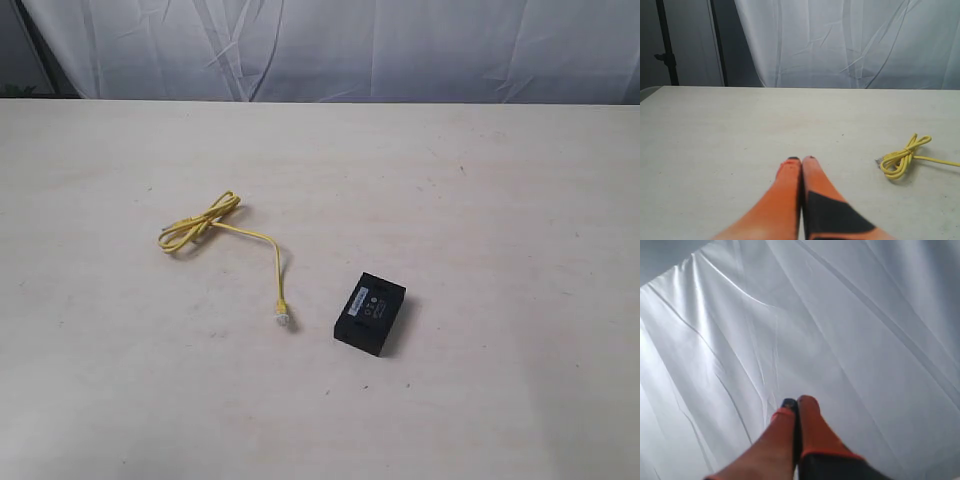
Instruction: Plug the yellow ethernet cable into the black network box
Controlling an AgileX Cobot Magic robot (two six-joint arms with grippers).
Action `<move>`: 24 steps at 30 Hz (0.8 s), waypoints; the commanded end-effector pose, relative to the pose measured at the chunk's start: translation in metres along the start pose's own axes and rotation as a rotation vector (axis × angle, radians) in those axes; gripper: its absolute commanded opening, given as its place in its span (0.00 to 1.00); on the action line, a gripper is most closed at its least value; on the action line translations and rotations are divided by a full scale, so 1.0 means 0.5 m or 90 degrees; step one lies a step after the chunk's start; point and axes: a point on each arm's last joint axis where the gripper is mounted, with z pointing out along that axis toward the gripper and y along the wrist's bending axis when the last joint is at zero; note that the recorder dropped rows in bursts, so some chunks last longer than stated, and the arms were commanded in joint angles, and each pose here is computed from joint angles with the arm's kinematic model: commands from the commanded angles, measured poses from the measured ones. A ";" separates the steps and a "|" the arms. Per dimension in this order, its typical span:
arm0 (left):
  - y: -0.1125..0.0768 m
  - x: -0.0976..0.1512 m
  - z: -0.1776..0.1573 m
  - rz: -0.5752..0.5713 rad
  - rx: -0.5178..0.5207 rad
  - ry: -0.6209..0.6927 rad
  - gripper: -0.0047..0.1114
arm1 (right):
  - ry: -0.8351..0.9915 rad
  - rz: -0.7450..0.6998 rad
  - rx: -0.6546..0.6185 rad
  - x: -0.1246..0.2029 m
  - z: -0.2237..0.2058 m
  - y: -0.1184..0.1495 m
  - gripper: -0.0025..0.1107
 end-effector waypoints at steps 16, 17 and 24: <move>0.000 0.003 0.000 0.000 0.000 0.000 0.04 | 0.317 -0.308 0.091 -0.052 0.240 0.045 0.01; 0.000 0.003 0.000 0.000 0.000 0.000 0.04 | 0.348 -0.319 0.109 -0.049 0.252 0.040 0.01; 0.000 0.003 0.000 0.000 0.000 0.000 0.04 | 0.594 -0.447 0.176 -0.016 0.311 0.006 0.01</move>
